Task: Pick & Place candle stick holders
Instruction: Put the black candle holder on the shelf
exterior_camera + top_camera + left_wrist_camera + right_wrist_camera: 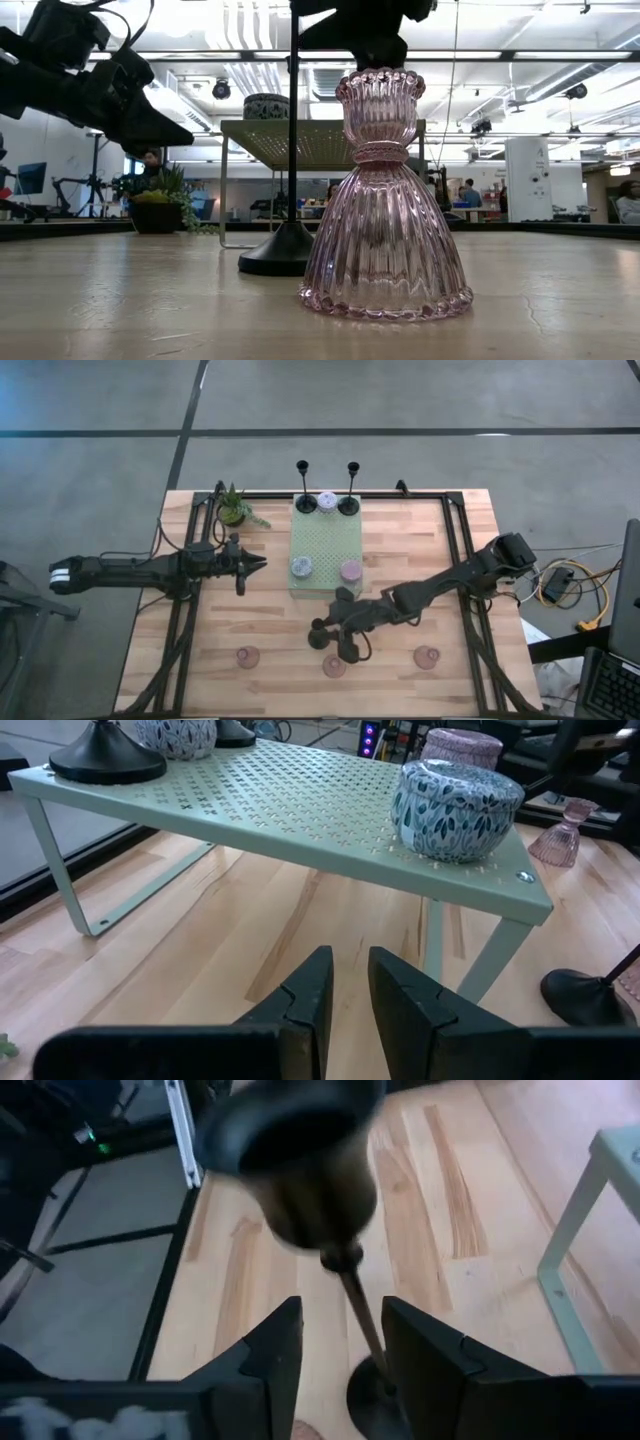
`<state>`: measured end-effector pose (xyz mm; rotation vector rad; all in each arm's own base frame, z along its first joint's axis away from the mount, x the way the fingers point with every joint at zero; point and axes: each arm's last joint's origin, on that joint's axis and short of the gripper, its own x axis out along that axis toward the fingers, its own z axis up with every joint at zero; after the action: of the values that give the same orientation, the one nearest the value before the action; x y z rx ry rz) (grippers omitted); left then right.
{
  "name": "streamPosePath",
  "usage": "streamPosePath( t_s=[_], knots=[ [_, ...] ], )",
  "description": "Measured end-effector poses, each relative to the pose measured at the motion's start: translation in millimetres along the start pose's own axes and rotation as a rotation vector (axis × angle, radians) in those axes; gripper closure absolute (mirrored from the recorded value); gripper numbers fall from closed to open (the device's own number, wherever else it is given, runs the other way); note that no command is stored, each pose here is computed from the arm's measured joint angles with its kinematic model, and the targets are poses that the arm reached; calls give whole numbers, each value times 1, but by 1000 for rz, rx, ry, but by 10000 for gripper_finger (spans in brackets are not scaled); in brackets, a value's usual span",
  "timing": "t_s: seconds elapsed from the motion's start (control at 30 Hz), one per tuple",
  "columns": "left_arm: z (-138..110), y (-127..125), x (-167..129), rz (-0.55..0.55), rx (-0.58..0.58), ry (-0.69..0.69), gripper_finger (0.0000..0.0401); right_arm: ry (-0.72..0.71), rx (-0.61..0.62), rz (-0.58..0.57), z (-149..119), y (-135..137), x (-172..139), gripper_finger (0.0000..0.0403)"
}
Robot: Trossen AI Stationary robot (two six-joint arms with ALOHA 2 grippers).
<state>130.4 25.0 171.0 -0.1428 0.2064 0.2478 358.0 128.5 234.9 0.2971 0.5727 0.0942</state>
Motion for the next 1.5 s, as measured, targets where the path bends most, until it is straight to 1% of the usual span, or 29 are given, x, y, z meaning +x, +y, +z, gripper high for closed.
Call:
streamPosePath(
  t_s=[0.2,0.37,0.63,0.8,0.87,0.93,1.07,1.23,1.33,1.5],
  knots=[
    [0,0,0,0,0,0,330,-38,4,4,5,-1,0,300],
    [0,0,0,-1,0,-1,330,-39,8,-4,6,-4,1,321],
    [0,0,0,0,0,-1,330,-48,4,-19,7,-7,1,385],
    [0,0,0,-1,0,-2,330,-67,12,-1,11,-6,-1,392],
    [0,0,0,-1,0,-2,330,-65,0,-3,18,-3,-6,392],
    [0,0,0,-1,0,-3,330,-65,-38,-13,30,1,-13,393],
    [0,0,0,-1,0,-4,330,-63,-107,-38,63,10,-31,394],
    [0,0,0,-1,0,-3,330,-46,-140,-77,104,14,-61,394],
    [0,0,0,-1,0,-3,330,-29,-166,-132,116,13,-73,394],
    [0,0,0,-1,0,-2,330,-29,-187,-165,129,4,-82,394]
  ],
)
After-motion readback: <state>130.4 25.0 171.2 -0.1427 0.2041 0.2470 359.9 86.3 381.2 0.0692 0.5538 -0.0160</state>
